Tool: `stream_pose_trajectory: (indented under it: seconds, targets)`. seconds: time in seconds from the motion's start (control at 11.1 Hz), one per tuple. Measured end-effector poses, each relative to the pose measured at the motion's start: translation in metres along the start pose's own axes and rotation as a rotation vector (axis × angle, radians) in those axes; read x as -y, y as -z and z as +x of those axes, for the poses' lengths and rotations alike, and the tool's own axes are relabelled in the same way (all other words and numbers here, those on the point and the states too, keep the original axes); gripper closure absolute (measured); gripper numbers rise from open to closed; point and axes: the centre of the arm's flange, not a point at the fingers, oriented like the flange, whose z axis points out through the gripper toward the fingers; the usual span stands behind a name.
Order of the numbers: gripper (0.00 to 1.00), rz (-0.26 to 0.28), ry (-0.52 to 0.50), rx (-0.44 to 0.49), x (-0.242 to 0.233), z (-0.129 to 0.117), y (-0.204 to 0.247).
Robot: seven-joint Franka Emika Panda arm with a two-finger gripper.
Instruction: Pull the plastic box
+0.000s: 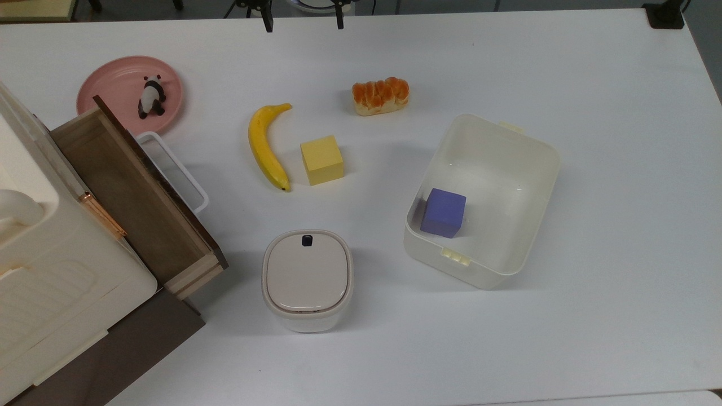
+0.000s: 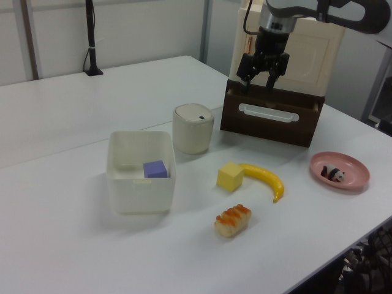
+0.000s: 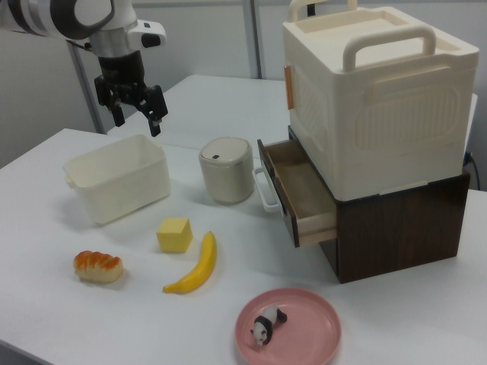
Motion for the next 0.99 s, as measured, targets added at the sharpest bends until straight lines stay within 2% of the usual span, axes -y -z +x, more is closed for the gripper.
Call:
stream_pose_trajectory:
  seconds: [0.99]
  targets:
    - [0.0,0.001,0.003,0.004,-0.0005,0.0013,-0.0026]
